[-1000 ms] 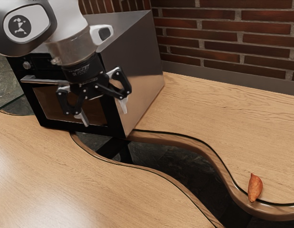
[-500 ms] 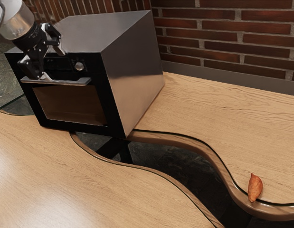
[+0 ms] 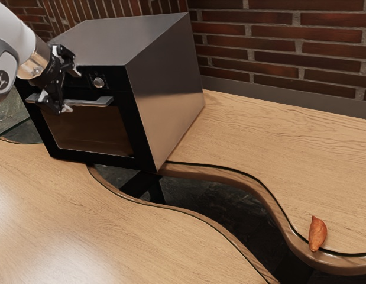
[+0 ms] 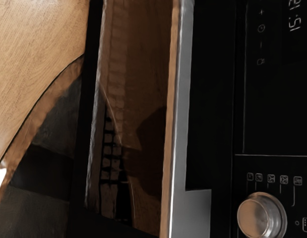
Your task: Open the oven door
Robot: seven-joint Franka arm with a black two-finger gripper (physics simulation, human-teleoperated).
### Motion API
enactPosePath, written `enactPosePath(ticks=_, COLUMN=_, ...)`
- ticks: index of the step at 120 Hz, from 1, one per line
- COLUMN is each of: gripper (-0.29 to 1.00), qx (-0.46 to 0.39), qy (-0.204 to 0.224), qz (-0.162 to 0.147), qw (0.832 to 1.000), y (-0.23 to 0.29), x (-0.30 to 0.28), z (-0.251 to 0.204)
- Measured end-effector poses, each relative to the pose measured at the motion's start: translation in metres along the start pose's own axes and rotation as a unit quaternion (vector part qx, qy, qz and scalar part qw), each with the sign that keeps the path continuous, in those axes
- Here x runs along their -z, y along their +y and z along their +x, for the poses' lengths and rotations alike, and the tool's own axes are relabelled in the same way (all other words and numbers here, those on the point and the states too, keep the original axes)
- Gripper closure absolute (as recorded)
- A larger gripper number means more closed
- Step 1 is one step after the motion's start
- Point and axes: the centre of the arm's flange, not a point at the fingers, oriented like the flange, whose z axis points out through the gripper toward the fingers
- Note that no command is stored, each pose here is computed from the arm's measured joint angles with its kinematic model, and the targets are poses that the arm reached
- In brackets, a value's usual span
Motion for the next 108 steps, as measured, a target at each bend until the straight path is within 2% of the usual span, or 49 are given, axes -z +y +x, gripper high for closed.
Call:
enactPosePath(ticks=15, gripper=0.00, qx=0.030, qy=0.032, qz=0.013, qw=0.999, y=0.002, x=-0.042, z=0.039)
enactPosePath(ticks=32, gripper=0.00, qx=0.047, qy=0.050, qz=0.007, qw=0.998, y=0.007, x=-0.055, z=0.070)
enactPosePath(ticks=54, gripper=0.00, qx=0.024, qy=0.050, qz=-0.007, qw=0.998, y=0.010, x=-0.059, z=0.064)
enactPosePath(ticks=108, gripper=0.00, qx=-0.007, qy=0.048, qz=0.009, qw=0.999, y=-0.006, x=-0.108, z=0.066)
